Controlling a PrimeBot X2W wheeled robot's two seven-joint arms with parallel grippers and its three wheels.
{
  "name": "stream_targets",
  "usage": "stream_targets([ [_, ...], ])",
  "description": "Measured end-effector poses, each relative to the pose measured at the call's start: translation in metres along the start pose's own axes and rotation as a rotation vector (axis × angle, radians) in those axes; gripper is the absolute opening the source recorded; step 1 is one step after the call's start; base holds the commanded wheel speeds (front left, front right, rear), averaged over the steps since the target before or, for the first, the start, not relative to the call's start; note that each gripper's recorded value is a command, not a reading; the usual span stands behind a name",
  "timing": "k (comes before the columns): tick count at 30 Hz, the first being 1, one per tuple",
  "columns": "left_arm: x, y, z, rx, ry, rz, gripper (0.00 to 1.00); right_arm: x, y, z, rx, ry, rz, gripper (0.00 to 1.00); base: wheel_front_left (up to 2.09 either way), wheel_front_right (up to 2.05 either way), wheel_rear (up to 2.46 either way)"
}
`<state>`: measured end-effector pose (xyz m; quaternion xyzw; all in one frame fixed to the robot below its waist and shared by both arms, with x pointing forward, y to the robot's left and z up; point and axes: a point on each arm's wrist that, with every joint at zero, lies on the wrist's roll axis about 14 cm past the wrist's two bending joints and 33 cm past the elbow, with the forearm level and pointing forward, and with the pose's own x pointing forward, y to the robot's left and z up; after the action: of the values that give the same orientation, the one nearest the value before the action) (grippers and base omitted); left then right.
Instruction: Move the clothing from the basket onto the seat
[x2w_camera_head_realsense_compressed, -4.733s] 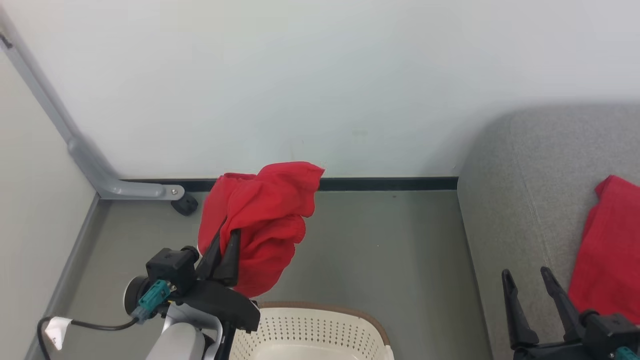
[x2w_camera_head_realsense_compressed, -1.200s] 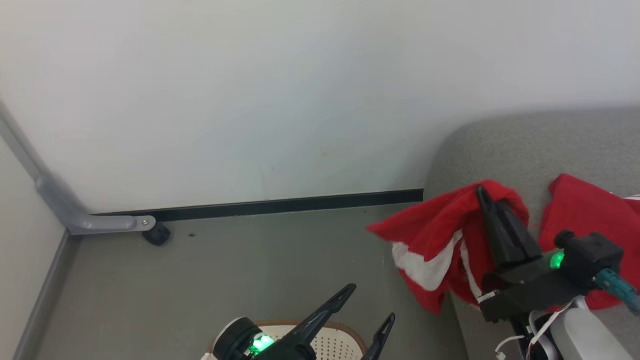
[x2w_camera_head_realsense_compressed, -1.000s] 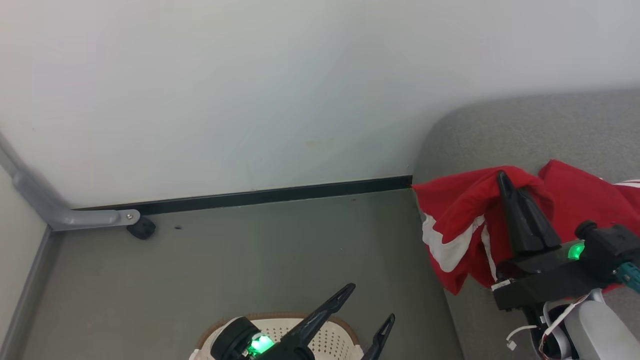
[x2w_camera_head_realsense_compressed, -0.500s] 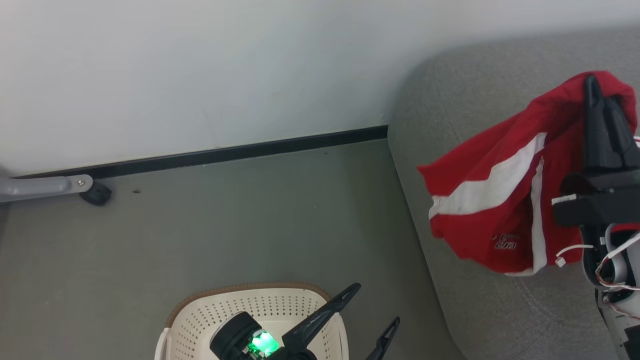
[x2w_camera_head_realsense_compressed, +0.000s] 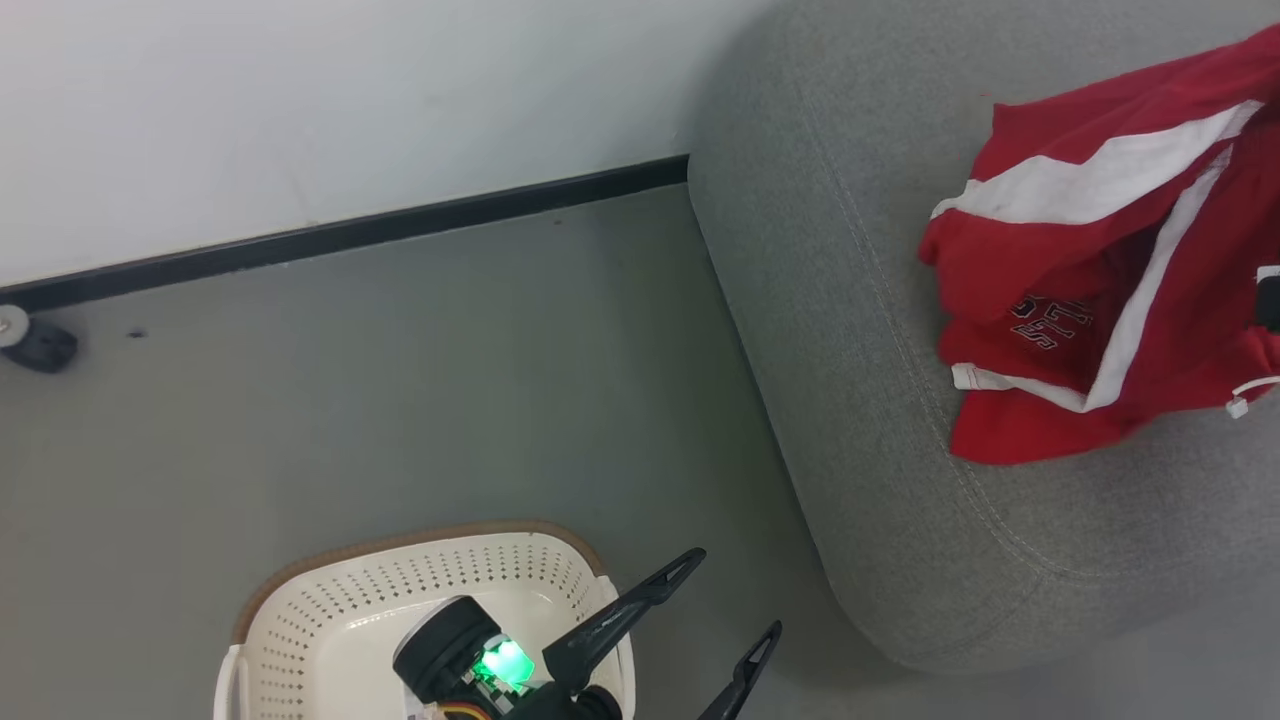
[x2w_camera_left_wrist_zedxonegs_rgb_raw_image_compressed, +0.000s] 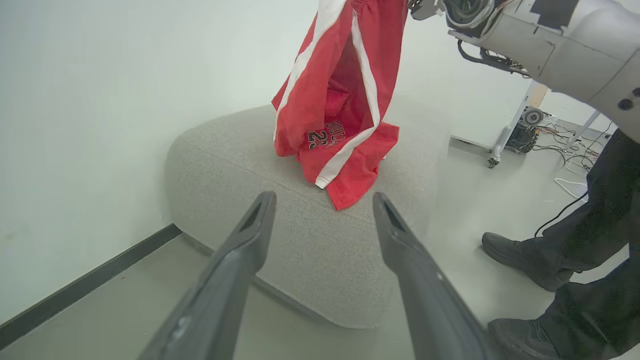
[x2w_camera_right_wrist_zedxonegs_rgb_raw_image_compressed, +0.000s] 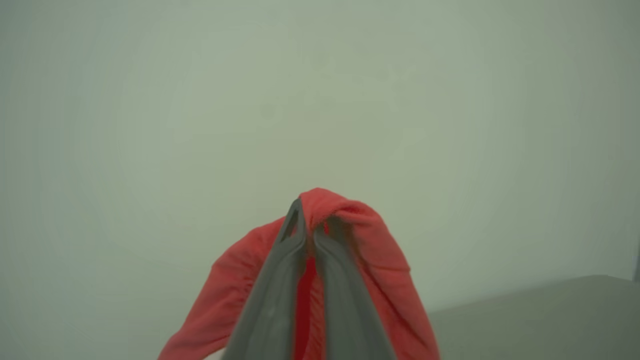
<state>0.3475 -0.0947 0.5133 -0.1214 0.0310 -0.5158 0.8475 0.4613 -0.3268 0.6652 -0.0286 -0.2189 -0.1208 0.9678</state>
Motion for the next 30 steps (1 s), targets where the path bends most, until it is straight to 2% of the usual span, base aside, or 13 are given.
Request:
stream_targets([
  [7,0.016,0.000,-0.015,-0.036,0.027,-0.074,1.00,0.009,-0.035,-0.010,-0.065,0.024,-0.080,0.00,0.00,0.00,0.00],
  [15,0.028,0.002,-0.032,-0.090,0.044,-0.131,1.00,0.040,-0.096,0.010,-0.198,-0.031,-0.219,0.00,0.00,0.00,0.00],
  [19,0.028,0.010,-0.040,-0.105,0.052,-0.130,1.00,0.054,-0.111,0.013,-0.244,-0.050,-0.252,0.00,0.00,0.00,0.00],
  [24,0.026,0.025,-0.050,-0.114,0.068,-0.108,1.00,0.065,-0.107,-0.021,-0.243,0.007,-0.248,0.00,0.00,0.00,0.00],
  [30,0.027,0.041,-0.060,-0.129,0.075,-0.084,1.00,0.063,-0.106,-0.081,-0.250,0.139,-0.252,0.00,0.00,0.00,0.00],
])
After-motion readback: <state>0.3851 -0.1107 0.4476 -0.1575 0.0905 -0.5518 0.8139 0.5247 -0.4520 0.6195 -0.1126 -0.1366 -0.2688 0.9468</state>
